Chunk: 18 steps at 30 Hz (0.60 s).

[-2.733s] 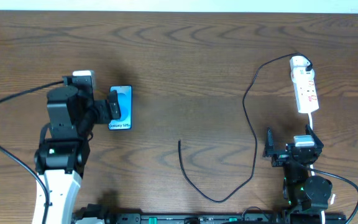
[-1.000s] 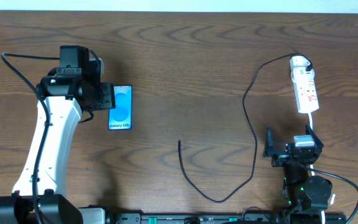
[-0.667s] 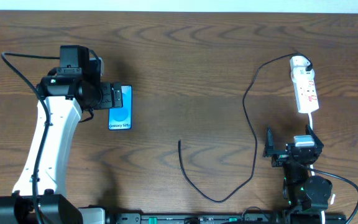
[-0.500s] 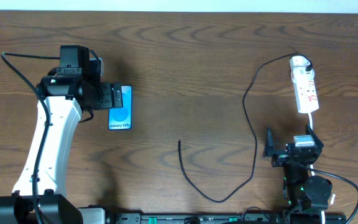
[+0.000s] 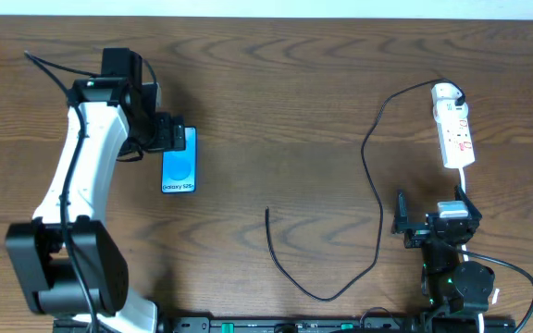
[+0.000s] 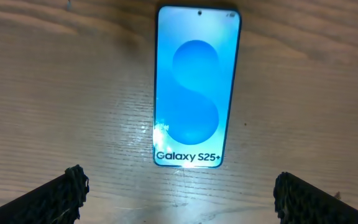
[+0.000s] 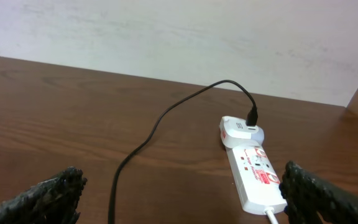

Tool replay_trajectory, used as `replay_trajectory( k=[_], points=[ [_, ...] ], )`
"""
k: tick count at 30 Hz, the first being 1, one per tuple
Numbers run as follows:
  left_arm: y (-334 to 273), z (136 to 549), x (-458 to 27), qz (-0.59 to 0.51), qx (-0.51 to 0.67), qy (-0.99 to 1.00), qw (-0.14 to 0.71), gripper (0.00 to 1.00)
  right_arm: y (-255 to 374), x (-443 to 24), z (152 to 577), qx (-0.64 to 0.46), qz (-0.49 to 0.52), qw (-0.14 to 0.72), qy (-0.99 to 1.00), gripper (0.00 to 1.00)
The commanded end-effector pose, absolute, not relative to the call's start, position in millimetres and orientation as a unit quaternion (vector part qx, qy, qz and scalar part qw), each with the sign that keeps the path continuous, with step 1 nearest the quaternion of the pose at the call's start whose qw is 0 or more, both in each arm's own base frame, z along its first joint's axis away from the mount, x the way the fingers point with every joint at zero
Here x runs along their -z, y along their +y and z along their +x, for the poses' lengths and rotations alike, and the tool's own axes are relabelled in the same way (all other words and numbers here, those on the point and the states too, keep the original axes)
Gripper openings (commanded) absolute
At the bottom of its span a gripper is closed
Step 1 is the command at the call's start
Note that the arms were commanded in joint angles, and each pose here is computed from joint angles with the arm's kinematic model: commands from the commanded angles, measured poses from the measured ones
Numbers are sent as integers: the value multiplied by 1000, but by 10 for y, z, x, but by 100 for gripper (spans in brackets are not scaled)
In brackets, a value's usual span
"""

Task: Plug charger to phone and switch on socket
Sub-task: 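Lower the open left gripper around the phone's top edge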

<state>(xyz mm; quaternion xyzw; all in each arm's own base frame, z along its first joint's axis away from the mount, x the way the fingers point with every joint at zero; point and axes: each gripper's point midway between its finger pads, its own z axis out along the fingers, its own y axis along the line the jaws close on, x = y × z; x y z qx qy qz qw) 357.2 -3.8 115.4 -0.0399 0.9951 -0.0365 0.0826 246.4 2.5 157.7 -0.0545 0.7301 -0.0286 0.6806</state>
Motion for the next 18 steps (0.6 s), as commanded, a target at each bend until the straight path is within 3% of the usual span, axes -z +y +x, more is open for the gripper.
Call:
replay_trajectory(
  k=[1, 18],
  points=[
    [-65, 3617, -1092, -35, 34, 996, 72, 98, 17, -1574, 2461, 34, -59, 681, 729, 99],
    [-235, 3744, -979, -9, 8, 996, 85, 98, 17, -1574, 2461, 34, -59, 681, 729, 99]
  ],
)
